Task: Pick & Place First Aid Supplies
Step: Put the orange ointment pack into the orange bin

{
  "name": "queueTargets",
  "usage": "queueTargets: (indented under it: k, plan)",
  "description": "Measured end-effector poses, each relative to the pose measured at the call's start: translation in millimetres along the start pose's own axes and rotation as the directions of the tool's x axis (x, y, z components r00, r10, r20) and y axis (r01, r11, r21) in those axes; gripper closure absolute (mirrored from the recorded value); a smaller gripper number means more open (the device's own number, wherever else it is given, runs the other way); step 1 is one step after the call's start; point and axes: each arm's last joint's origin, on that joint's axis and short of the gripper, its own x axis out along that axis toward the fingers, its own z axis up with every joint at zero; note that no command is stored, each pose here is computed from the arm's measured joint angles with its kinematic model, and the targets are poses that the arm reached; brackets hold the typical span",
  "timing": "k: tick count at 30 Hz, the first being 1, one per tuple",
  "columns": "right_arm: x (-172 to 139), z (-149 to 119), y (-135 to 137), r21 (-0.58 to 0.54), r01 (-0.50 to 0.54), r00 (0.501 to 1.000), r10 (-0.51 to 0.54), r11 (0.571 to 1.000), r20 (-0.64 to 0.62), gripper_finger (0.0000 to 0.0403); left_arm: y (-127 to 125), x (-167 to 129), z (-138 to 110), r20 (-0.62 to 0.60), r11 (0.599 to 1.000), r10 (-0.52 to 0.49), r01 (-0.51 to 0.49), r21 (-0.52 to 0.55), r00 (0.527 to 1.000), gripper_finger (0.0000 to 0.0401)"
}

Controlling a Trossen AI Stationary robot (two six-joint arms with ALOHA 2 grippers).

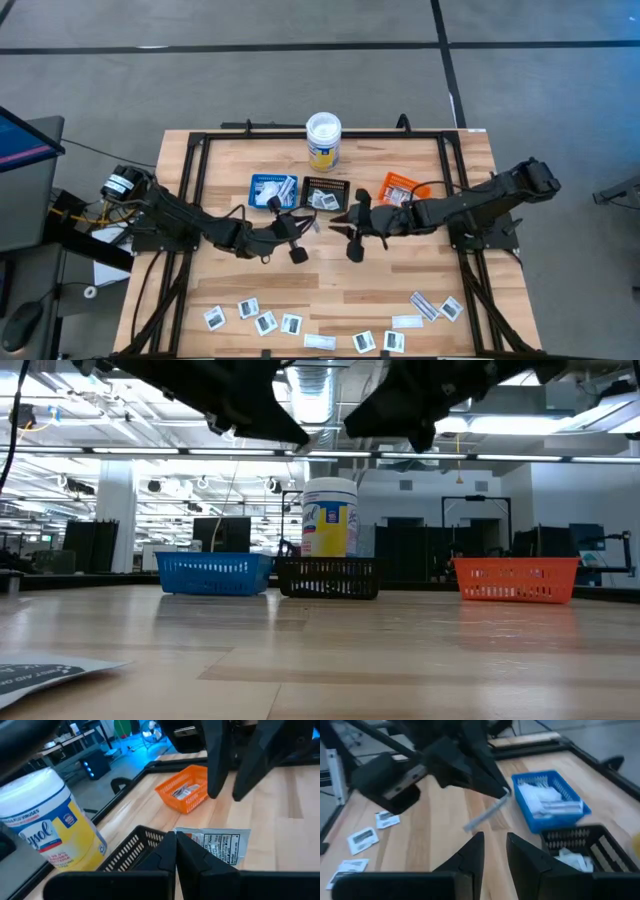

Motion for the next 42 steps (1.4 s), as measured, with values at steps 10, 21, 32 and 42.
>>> queueTargets:
  k: [10, 21, 32, 42]
  plan:
    - [25, -3, -20, 0.08, 0.061, 0.997, -0.064, 0.995, 0.04, 0.0327, 5, 17, -6, -0.001, 0.998, 0.061, -0.061, -0.023, 0.998, 0.0397]
    - [33, -4, -25, 0.089, 0.058, 0.997, -0.063, 0.994, 0.044, 0.0327, 14, 32, -11, -0.007, 0.993, 0.115, -0.115, -0.035, 0.993, 0.0397]
    - [34, -7, -29, -0.103, 0.081, 0.997, -0.08, 0.991, 0.019, 0.0327, 11, 31, -10, 0.007, 0.995, 0.092, -0.092, -0.047, 0.996, 0.0397]
    - [19, -1, -18, -0.276, 0.129, 0.992, -0.124, 0.952, 0.036, 0.0327, 10, 31, -9, 0.008, 0.995, 0.088, -0.088, -0.048, 0.996, 0.0397]
